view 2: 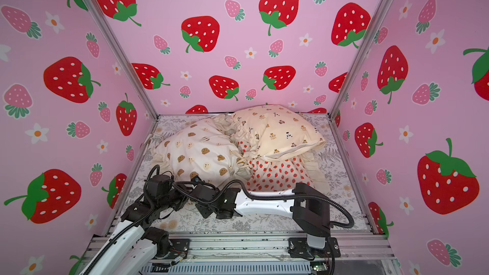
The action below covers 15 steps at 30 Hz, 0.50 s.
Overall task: Zip up pillowcases
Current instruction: Zip the zipper on the pillowcase.
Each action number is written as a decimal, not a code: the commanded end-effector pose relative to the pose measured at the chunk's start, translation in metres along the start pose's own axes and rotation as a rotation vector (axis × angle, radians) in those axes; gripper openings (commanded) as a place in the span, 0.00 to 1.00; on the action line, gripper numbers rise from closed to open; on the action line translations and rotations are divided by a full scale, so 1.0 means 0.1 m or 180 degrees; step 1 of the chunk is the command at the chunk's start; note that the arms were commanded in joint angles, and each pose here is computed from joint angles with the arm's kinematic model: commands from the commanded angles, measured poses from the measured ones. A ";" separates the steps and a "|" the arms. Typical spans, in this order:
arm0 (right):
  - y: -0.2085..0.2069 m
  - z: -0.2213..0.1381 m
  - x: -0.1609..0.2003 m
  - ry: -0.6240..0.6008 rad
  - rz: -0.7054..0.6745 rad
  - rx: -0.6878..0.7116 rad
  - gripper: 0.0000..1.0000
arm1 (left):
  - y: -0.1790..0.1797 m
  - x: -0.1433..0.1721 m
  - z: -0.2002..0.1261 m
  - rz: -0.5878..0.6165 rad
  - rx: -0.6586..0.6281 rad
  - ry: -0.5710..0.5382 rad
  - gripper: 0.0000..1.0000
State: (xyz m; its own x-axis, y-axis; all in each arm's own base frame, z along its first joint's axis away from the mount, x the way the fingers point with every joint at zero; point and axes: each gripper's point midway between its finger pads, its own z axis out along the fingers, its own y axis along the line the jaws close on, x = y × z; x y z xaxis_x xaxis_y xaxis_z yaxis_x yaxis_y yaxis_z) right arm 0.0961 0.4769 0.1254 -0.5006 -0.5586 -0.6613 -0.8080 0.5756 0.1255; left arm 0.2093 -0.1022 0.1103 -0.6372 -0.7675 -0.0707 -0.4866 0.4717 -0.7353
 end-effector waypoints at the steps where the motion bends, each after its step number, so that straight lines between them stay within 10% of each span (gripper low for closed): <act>1: -0.07 0.01 0.01 0.0028 0.0114 0.0216 0.42 | -0.20 0.04 -0.10 0.0058 0.0163 0.0088 0.00; 15: -0.08 0.12 -0.04 0.0089 0.0042 0.0314 0.38 | -0.25 0.05 -0.10 0.0042 0.0254 0.0112 0.00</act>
State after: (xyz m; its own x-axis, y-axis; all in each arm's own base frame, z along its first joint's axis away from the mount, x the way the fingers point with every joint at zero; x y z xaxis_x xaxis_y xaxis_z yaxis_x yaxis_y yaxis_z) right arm 0.1041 0.4791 0.1169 -0.5129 -0.5729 -0.6392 -0.7799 0.6222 0.0681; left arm 0.2101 -0.1070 0.1185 -0.6535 -0.7539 -0.0671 -0.4627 0.4681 -0.7528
